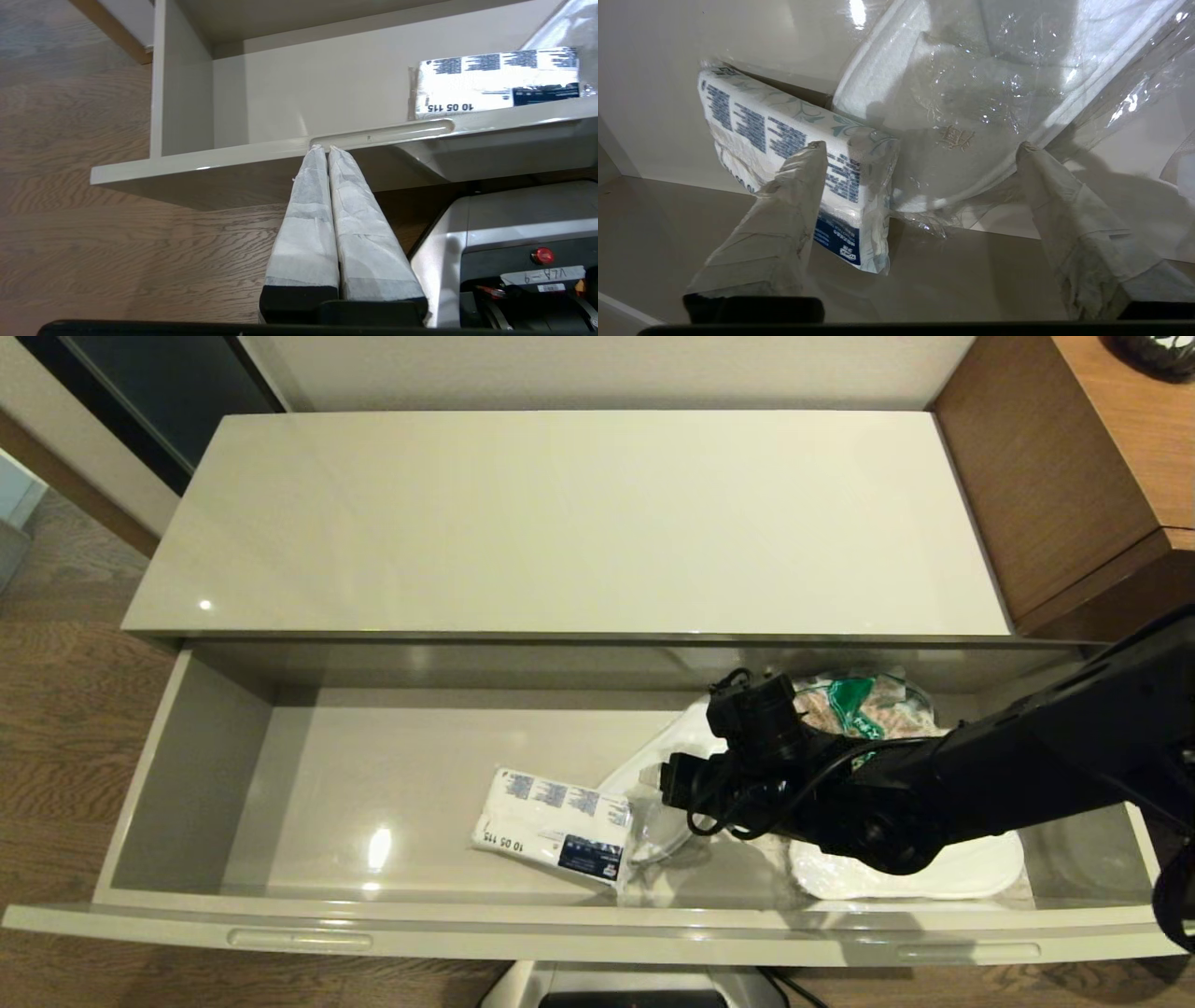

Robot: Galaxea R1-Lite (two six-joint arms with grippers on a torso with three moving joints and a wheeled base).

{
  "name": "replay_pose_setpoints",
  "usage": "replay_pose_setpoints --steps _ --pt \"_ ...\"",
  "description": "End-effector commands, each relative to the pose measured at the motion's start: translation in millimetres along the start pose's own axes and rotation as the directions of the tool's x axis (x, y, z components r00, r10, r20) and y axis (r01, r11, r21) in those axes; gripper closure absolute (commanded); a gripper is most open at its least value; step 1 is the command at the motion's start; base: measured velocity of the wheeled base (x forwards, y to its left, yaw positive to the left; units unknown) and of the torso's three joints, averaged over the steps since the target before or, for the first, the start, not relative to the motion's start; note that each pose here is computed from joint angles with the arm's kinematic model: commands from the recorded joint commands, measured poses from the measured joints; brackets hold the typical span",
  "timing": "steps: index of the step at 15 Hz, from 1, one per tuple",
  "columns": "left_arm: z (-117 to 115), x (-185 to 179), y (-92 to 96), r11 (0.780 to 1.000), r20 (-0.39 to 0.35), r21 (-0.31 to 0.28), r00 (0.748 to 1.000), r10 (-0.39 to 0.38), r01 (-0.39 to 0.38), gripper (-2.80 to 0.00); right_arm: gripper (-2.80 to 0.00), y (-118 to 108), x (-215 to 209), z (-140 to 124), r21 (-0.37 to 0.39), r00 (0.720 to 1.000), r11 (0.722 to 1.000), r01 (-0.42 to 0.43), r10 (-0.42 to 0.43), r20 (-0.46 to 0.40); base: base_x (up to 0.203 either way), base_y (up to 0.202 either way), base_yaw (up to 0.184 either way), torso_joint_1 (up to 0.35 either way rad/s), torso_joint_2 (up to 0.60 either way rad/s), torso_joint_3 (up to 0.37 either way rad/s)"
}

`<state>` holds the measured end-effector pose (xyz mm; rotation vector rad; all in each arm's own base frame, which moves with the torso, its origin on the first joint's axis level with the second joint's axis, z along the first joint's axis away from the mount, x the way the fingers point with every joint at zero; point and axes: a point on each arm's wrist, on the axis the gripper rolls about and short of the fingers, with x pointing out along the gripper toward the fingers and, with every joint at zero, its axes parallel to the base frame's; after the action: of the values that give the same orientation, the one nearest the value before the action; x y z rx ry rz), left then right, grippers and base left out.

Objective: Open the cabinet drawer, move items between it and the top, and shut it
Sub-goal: Take out the disposable slippers from the drawer

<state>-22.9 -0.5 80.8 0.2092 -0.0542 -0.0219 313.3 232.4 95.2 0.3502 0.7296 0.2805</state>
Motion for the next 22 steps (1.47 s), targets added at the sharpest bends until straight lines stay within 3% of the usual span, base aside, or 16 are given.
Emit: replay_pose_setpoints --steps 1,4,8,12,17,22 --pt "0.1 0.1 0.0 1.0 -0.001 0.001 1.0 0.0 0.0 0.0 -2.8 -1.3 4.1 -2.7 0.003 1.0 1.0 0.007 -0.007 -0.008 0.0 0.0 0.0 0.0 0.0 0.0" --pt "0.1 0.1 0.0 1.0 -0.001 0.001 1.0 0.0 0.0 0.0 -2.8 -0.5 4.5 -1.5 0.018 1.0 1.0 0.007 -0.007 -0.007 0.0 0.0 0.0 0.0 0.0 0.0" --pt "0.1 0.1 0.0 1.0 -0.001 0.001 1.0 0.0 0.0 0.0 -2.8 2.8 2.7 18.1 0.092 1.0 0.996 0.02 -0.02 0.002 0.0 0.0 0.0 0.0 0.0 0.0" --pt "0.1 0.1 0.0 1.0 -0.001 0.001 1.0 0.0 0.0 0.0 -2.8 -10.0 0.3 40.9 0.214 0.998 0.975 0.067 -0.07 0.007 0.0 0.0 0.0 0.0 0.0 0.0" --pt "0.1 0.1 0.0 1.0 -0.001 0.001 1.0 0.0 0.0 0.0 -2.8 -12.6 2.2 49.9 0.233 0.998 0.97 0.062 -0.068 0.019 0.0 0.0 0.0 0.0 0.0 0.0" --pt "0.1 0.1 0.0 1.0 -0.001 0.001 1.0 0.0 0.0 0.0 -2.8 -29.0 0.5 69.6 0.27 0.994 0.96 0.072 -0.092 0.061 0.0 0.0 0.0 0.0 0.0 0.0"
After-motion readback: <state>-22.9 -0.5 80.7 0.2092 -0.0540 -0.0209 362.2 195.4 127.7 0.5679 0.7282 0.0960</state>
